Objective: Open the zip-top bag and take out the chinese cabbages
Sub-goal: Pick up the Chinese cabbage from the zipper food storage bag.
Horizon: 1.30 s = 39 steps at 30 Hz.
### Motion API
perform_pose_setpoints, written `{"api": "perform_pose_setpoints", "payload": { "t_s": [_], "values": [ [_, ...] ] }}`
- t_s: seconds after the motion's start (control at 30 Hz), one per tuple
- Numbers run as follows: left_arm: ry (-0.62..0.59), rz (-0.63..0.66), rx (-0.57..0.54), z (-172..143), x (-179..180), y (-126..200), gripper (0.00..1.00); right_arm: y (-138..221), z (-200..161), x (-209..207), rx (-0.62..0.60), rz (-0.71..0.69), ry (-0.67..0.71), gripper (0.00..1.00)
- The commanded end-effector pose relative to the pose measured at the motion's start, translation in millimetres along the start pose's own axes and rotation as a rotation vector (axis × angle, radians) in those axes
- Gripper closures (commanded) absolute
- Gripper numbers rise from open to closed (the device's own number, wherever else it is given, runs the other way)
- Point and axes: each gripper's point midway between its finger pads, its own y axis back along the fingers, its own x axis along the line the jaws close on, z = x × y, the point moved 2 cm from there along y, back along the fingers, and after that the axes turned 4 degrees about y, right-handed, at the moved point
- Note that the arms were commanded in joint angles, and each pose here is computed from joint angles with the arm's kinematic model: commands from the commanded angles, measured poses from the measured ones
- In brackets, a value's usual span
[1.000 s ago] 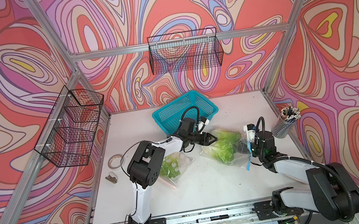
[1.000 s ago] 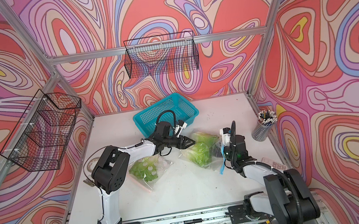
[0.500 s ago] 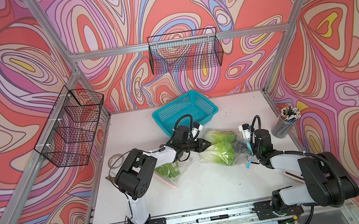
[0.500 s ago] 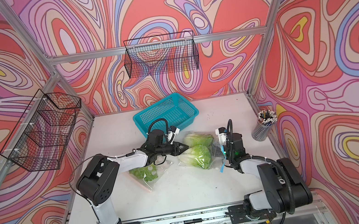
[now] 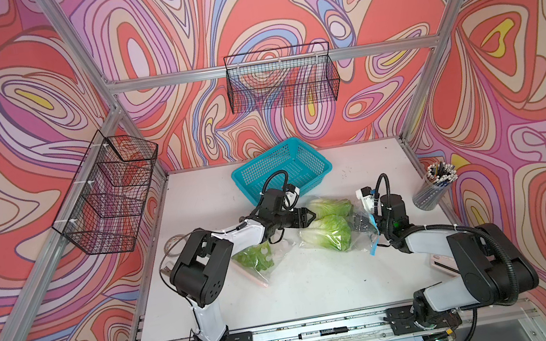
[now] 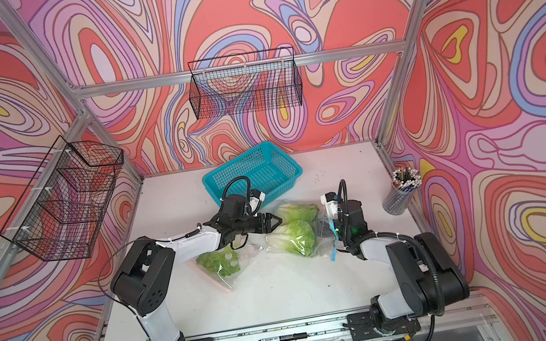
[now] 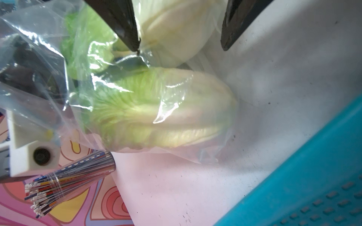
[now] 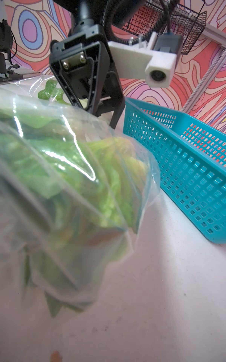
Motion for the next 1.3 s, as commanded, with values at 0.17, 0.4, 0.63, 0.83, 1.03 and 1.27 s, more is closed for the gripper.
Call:
{"api": "perform_pose_setpoints", "payload": {
  "t_s": [0.17,0.4,0.63,0.83,1.03,1.27],
  "values": [
    [0.034,-0.116,0.069,-2,-2,-18,0.32,-2,3,3,0.003,0.009,0.022,1.00],
    [0.084,-0.151,0.080,-11,3,-25,0.48,-3,8,4,-0.008,0.015,0.017,1.00],
    [0.088,-0.169,0.058,-8,-1,-21,0.80,-1,12,7,-0.039,0.023,0.002,1.00],
    [0.084,-0.157,0.021,-4,-2,-13,1.00,4,14,10,-0.040,0.010,0.015,1.00],
    [0.071,-0.085,-0.003,-1,7,0,1.00,9,10,5,-0.016,-0.050,0.013,1.00],
    [0.037,0.055,-0.007,-3,19,17,1.00,17,14,7,-0.018,-0.089,0.008,1.00]
  ]
}}
